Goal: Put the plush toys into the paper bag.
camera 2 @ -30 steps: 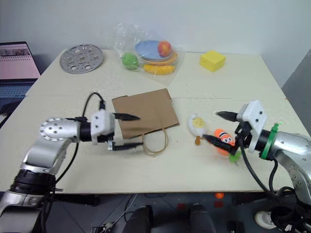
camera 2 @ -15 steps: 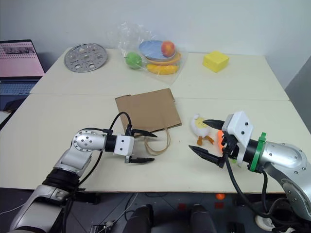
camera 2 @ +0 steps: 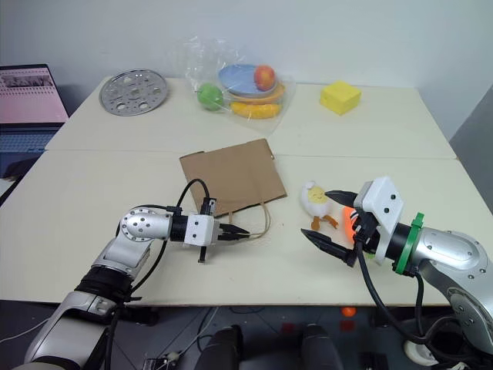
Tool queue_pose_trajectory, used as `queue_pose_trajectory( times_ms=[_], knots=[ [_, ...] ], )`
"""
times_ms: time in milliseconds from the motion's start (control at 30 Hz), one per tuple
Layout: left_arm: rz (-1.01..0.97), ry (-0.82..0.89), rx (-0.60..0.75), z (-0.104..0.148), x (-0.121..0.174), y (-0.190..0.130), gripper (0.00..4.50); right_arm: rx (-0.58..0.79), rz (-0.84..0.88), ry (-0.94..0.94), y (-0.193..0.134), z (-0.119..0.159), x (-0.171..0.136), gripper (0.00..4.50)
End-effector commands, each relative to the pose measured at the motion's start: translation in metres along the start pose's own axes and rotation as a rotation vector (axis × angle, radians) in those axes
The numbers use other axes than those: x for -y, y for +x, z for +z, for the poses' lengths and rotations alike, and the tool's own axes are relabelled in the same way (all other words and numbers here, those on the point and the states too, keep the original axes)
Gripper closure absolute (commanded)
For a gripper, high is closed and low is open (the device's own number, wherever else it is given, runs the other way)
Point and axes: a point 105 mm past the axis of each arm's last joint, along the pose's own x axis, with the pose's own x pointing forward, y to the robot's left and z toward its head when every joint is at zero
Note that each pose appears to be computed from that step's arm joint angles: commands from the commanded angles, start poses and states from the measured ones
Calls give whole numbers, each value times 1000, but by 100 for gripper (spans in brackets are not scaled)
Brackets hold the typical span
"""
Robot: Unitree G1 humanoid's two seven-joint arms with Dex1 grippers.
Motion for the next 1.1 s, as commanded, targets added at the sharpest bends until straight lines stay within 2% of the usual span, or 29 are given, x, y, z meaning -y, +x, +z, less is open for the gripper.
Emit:
queue_pose_trajectory(
  times_ms=[33,100,267,400,500,600,667,733,900,967,1100],
  knots=[
    [41,-82,81,15,-12,-7,447,23,-3,-42,-1,7,-1,0],
    [44,-142,111,21,-16,-12,447,22,-2,-39,-1,5,-1,0],
    [113,-472,249,49,-59,-36,447,25,-24,-20,3,1,4,0],
    [166,-553,309,63,-82,-48,447,12,-55,-29,16,-8,7,0],
    [196,-562,348,74,-95,-53,447,15,-84,-1,38,-14,9,0],
    [189,-564,378,84,-99,-54,450,62,-106,57,63,-10,11,57],
    [190,-568,384,86,-101,-55,450,106,-113,92,79,-3,10,130],
    [196,-568,380,87,-103,-54,450,100,-161,119,92,-5,16,202],
    [188,-571,400,94,-108,-57,450,132,-153,125,130,1,15,388],
    [199,-561,403,97,-111,-59,450,139,-144,132,146,1,12,448],
    [210,-552,406,100,-113,-64,450,121,-184,168,176,-10,17,448]
  ],
)
